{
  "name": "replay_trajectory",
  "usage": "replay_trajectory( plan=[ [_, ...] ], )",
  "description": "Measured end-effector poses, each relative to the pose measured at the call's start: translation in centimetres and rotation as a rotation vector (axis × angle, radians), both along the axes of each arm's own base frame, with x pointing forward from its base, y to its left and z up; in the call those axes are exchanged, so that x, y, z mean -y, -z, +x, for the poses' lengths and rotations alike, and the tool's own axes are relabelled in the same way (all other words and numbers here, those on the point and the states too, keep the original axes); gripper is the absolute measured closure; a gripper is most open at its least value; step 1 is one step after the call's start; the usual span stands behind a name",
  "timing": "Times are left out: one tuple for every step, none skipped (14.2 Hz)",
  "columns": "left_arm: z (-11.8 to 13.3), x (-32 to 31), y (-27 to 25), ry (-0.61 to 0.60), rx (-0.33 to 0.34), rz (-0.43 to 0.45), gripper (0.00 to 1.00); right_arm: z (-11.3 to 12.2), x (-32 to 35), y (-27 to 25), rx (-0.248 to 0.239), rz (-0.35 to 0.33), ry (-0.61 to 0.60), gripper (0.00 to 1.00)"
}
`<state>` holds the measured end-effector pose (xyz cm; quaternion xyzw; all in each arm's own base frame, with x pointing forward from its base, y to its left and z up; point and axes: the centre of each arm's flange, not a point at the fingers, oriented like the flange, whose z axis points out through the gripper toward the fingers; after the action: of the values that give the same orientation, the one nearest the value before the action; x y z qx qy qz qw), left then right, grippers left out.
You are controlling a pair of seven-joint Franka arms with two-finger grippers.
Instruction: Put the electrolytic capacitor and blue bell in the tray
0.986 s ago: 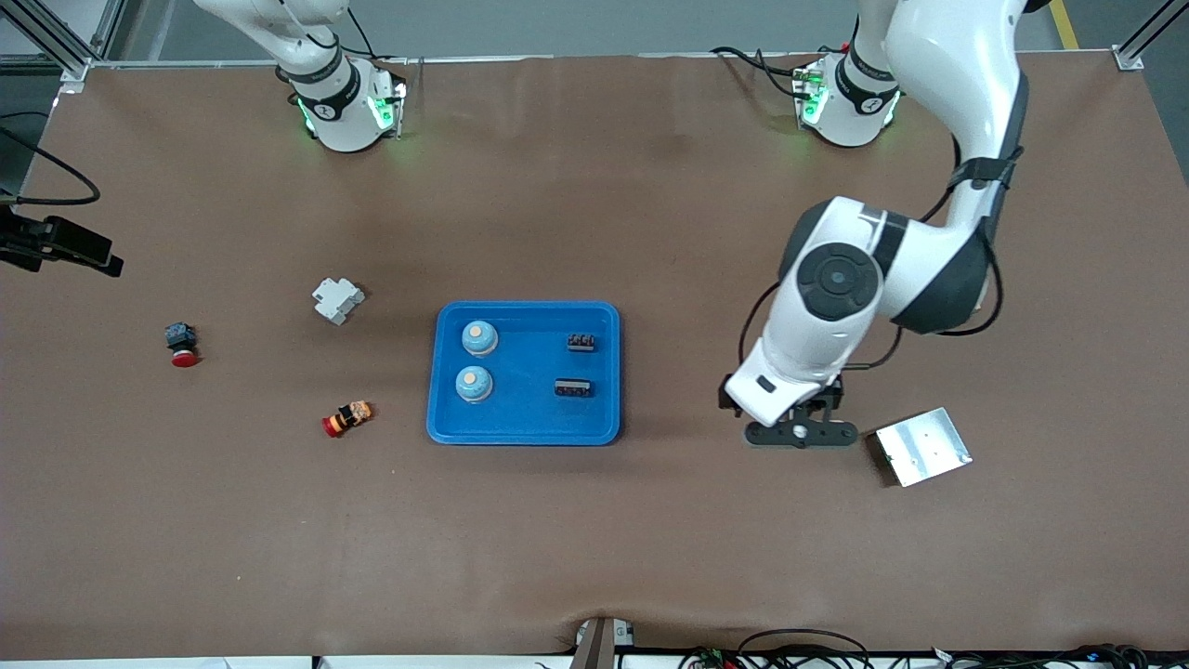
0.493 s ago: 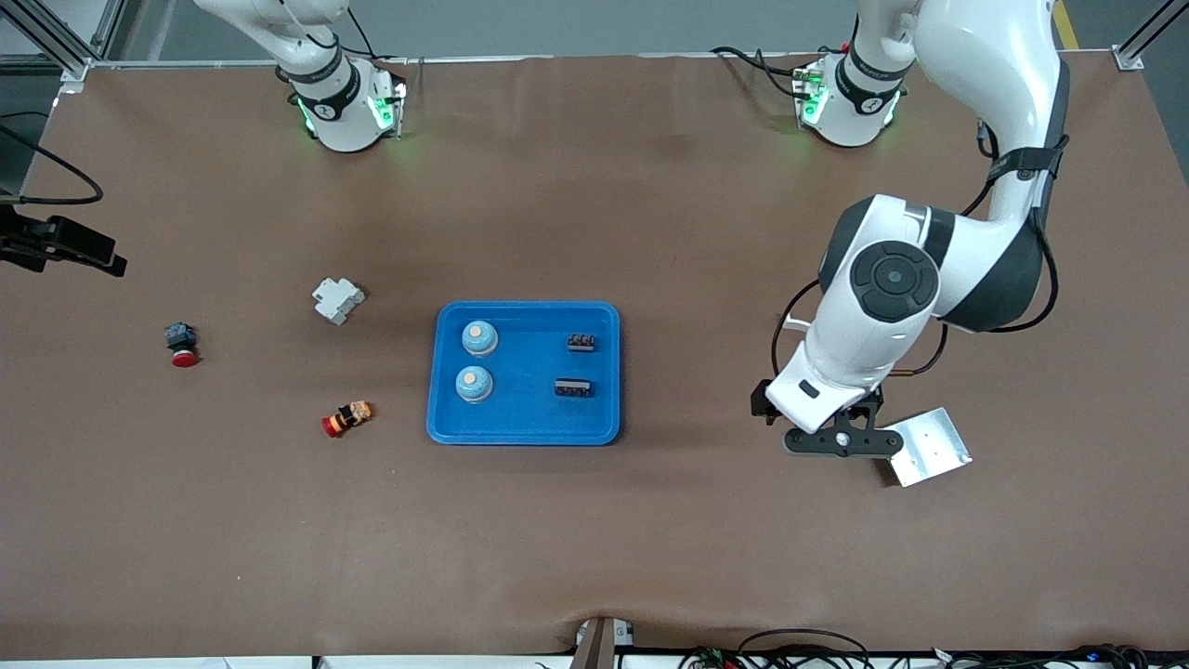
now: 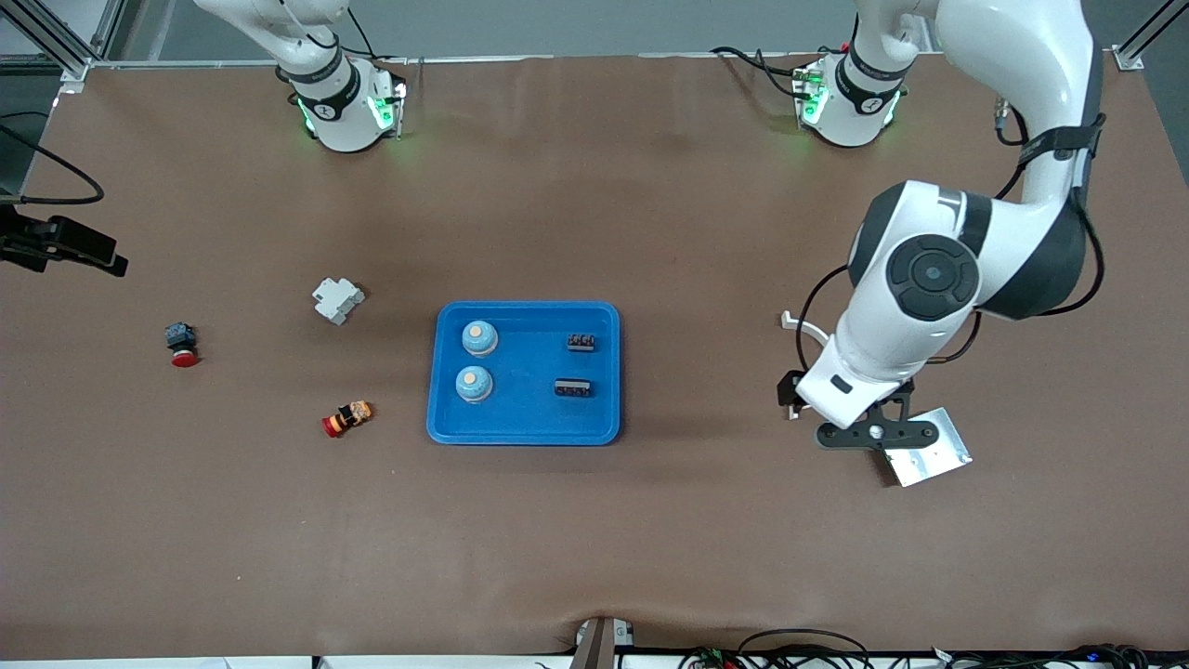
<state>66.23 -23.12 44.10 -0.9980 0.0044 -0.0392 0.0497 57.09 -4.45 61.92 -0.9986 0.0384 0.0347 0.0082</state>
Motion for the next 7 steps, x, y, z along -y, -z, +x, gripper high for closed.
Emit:
replay_trajectory(
  plan=[
    [0.0,-0.7,-0.6,-0.01,0.001,0.001,0.0,0.0,0.0,0.0,0.0,0.0,0.0,0.0],
    [0.0,-1.3,-1.2,-0.02,0.003,0.0,0.0,0.0,0.0,0.0,0.0,0.0,0.0,0.0],
    [0.0,-1.8,-1.7,-0.027,0.008,-0.001,0.0,0.0,0.0,0.0,0.0,0.0,0.0,0.0],
    [0.1,-2.3,-2.1,-0.034,0.013,-0.002,0.0,0.0,0.0,0.0,0.0,0.001,-0.001,0.0],
    [0.2,-2.8,-2.4,-0.041,0.017,-0.003,0.0,0.0,0.0,0.0,0.0,0.001,-0.001,0.0],
    [0.3,-3.2,-2.6,-0.047,0.019,-0.004,0.0,0.0,0.0,0.0,0.0,0.001,-0.001,0.0],
    [0.3,-3.4,-2.6,-0.05,0.02,-0.004,0.0,0.0,0.0,0.0,0.0,0.001,-0.001,0.0]
  ],
)
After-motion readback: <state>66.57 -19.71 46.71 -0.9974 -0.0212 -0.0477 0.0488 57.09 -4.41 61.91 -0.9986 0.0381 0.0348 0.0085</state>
